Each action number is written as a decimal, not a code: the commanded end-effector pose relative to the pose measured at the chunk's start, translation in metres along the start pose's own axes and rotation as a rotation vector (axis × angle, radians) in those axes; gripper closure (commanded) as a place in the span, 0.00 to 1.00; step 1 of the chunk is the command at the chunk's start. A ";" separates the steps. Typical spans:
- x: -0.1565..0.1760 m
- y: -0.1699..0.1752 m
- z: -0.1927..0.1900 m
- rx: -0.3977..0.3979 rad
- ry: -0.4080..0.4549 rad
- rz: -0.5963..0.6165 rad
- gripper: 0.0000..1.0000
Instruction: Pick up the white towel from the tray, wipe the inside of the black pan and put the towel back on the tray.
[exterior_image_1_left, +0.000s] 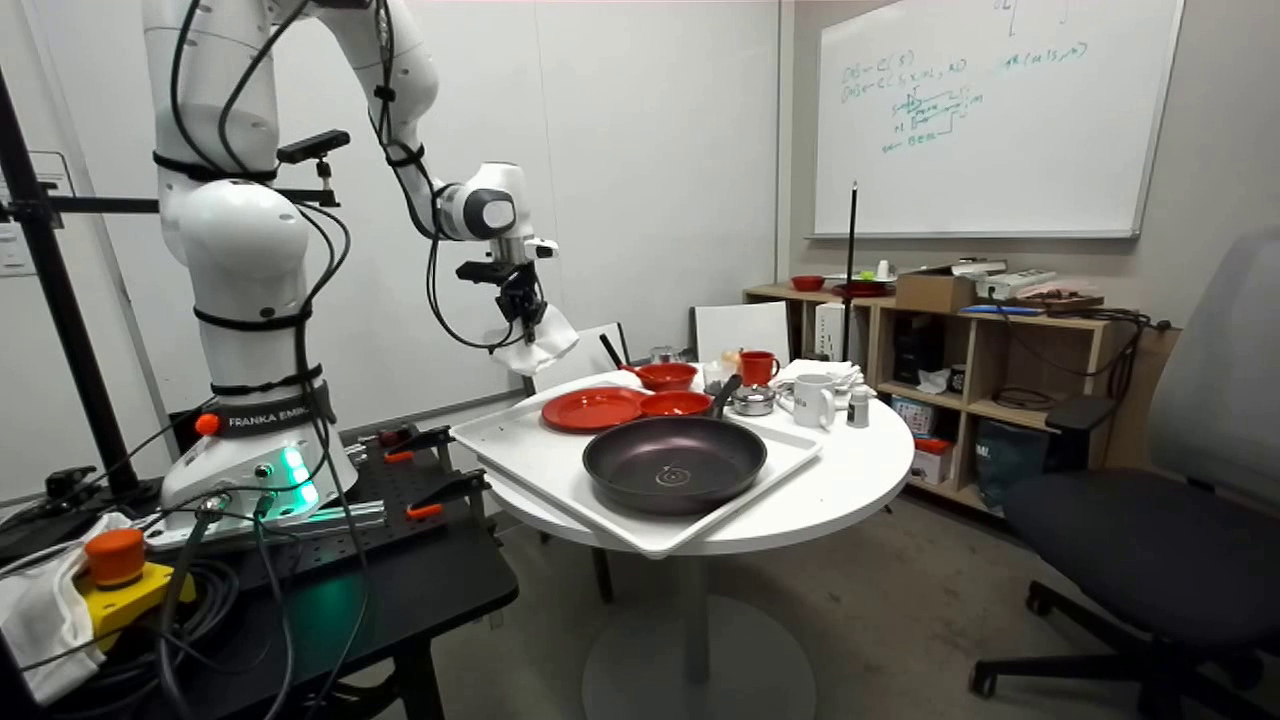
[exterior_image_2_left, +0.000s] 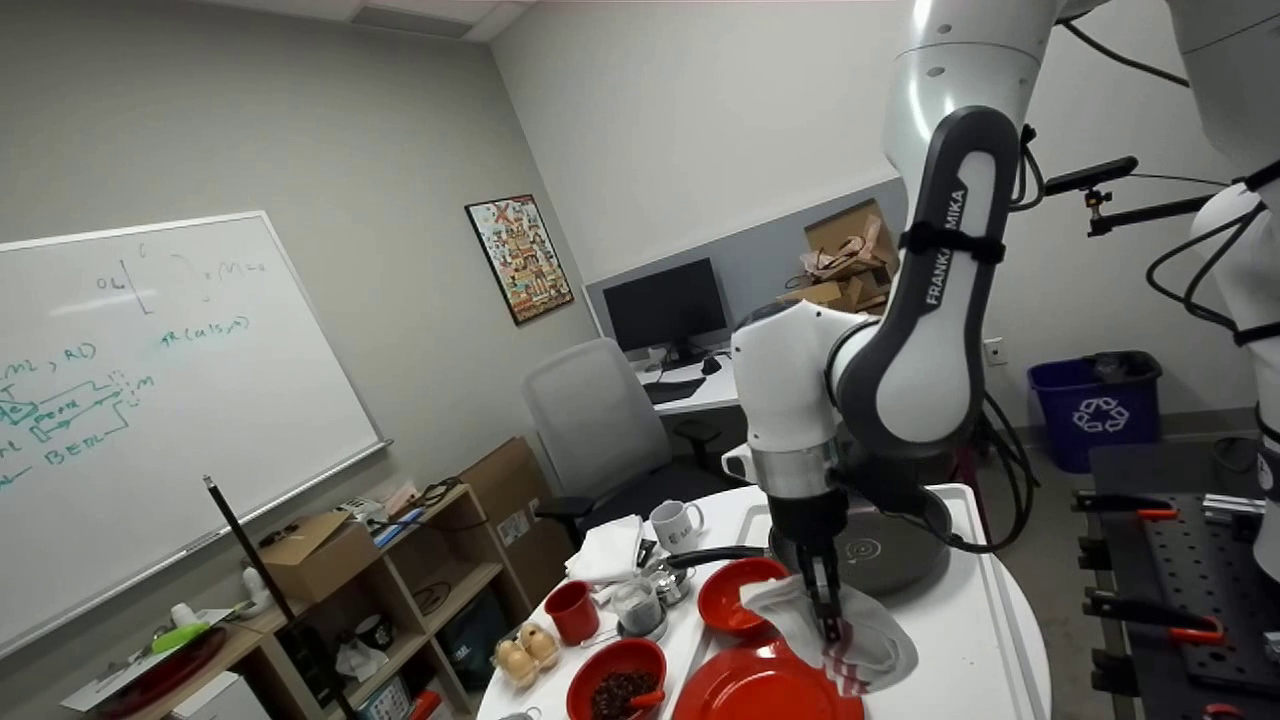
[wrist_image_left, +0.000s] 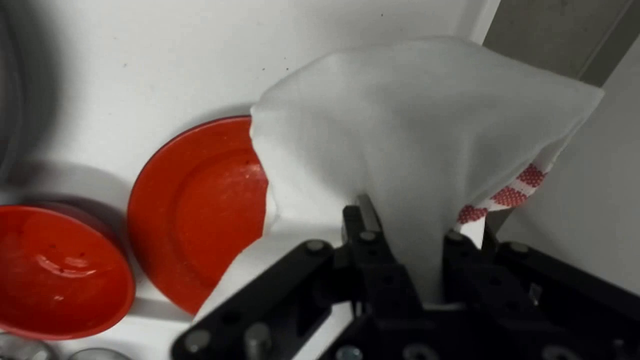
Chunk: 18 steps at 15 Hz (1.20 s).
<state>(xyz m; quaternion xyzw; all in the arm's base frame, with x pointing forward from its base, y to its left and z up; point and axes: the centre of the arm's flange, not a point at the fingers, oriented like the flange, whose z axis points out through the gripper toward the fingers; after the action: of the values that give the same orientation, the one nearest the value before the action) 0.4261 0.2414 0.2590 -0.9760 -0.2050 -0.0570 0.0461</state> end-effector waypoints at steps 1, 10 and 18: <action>0.000 0.051 -0.045 0.046 0.084 0.105 0.93; -0.003 0.215 -0.083 0.180 0.214 0.508 0.93; -0.034 0.316 -0.051 0.208 0.097 0.795 0.93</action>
<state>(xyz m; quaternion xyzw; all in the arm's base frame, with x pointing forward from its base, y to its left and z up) 0.5032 -0.0458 0.2969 -0.9715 0.1451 -0.0867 0.1659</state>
